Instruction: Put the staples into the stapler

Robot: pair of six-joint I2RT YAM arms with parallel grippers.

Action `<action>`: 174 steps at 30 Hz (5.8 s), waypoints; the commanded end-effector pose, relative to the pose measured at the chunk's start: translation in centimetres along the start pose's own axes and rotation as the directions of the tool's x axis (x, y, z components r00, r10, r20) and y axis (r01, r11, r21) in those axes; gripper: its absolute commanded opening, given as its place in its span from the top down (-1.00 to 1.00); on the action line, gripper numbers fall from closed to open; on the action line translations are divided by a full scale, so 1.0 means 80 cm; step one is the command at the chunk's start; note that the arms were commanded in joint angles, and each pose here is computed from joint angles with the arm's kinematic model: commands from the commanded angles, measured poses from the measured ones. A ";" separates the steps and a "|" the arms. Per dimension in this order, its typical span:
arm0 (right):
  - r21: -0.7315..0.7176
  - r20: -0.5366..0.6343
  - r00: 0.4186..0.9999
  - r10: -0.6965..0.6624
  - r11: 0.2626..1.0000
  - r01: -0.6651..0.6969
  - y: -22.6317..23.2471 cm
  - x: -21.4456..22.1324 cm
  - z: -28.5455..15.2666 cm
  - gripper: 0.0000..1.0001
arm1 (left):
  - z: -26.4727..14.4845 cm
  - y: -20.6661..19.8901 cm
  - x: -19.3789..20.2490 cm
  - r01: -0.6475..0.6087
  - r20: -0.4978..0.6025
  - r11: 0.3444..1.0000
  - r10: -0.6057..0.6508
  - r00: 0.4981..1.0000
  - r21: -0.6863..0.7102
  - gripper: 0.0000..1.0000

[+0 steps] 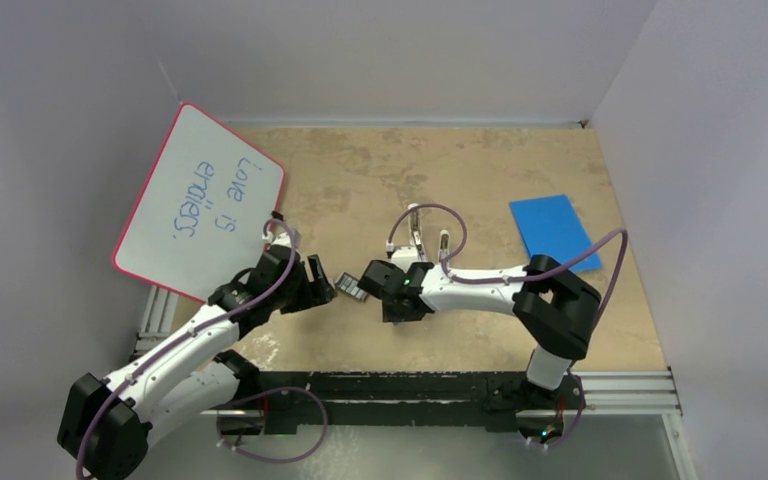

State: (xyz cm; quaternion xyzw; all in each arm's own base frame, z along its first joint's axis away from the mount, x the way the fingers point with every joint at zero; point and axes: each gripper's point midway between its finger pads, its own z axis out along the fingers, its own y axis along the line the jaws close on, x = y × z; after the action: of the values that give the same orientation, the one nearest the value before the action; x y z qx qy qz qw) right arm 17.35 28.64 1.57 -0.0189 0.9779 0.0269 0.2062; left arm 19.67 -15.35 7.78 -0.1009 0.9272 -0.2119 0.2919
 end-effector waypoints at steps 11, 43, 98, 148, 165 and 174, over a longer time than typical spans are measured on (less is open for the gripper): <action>0.009 -0.053 0.999 -0.011 1.000 0.011 -0.032 0.031 -0.013 0.30 | -0.007 -0.013 -0.015 -0.007 0.039 0.999 0.006 0.999 0.037 -0.36; 0.003 0.003 1.000 -0.022 1.000 0.022 -0.014 0.010 0.004 0.44 | -0.007 -0.011 -0.014 -0.006 0.037 0.999 0.005 0.999 0.034 -0.36; -0.013 0.518 0.855 0.005 1.000 0.001 -0.046 -0.219 -0.066 0.64 | 0.004 -0.048 -0.019 -0.025 -0.022 0.992 0.028 0.999 0.125 -0.37; 0.004 0.363 0.921 -0.142 0.989 0.151 -0.077 -0.200 0.027 0.69 | 0.038 -0.084 -0.029 -0.016 -0.044 0.977 0.026 0.999 0.212 -0.35; -0.005 0.351 0.925 -0.146 0.987 0.158 -0.074 -0.196 0.030 0.69 | 0.039 -0.081 -0.026 -0.012 -0.051 0.979 0.023 0.998 0.204 -0.35; -0.010 0.390 0.913 -0.122 0.991 0.137 -0.074 -0.208 0.015 0.69 | 0.039 -0.081 -0.027 -0.011 -0.050 0.980 0.022 0.999 0.201 -0.35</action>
State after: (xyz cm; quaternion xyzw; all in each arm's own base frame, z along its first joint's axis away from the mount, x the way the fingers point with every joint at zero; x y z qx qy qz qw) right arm 32.77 23.23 5.31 -0.0918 0.9223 0.0260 0.3745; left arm 22.20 -20.75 7.64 -0.0571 0.9214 -0.2883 0.2544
